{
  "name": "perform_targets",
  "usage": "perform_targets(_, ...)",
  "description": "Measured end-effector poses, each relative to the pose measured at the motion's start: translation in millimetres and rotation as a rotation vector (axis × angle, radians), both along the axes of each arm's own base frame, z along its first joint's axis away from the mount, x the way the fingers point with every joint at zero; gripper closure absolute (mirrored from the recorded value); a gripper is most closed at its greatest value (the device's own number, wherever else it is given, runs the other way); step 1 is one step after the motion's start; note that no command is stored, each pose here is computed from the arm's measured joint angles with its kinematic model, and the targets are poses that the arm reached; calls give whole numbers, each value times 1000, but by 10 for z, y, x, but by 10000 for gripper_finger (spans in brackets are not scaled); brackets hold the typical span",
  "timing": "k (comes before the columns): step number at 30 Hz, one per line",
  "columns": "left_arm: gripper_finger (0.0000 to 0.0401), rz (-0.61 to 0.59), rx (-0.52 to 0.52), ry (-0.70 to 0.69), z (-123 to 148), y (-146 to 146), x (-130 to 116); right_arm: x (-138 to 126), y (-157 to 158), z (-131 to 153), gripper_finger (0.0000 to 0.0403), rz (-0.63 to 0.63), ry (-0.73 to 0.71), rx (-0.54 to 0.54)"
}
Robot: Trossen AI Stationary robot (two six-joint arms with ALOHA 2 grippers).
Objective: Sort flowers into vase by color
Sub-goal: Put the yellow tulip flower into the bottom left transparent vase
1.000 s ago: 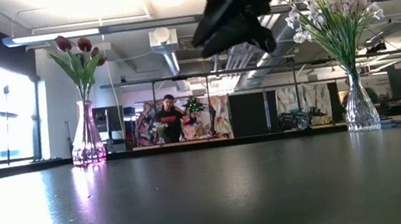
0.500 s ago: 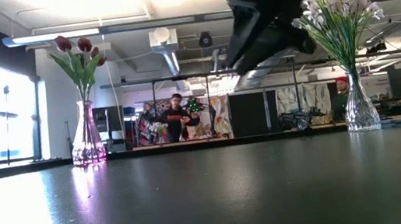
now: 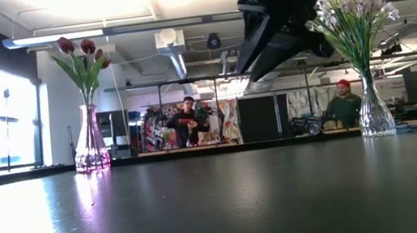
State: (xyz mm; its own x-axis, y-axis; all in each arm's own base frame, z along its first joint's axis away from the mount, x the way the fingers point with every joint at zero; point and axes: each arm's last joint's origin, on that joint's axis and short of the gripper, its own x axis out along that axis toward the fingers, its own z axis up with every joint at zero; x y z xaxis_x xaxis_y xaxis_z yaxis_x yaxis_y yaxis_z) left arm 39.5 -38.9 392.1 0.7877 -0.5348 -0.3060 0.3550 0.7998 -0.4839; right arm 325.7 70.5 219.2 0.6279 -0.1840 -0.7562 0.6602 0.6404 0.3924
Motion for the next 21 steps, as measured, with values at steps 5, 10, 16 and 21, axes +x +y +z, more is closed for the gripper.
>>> perform_targets(5, 401, -113, -63, 22, 61, -23, -26, 1, -1, -1, 304, 6, 3, 12)
perform_targets(10, 401, -124, 23, 23, 36, -150, 67, -22, 69, -4, 304, -14, -2, 23)
perform_targets(16, 401, -136, 107, 53, -13, -334, 196, -43, 131, -7, 304, -20, -2, 26)
perform_targets(21, 401, -153, 117, 79, -35, -450, 240, -43, 130, -7, 304, -22, -3, 24)
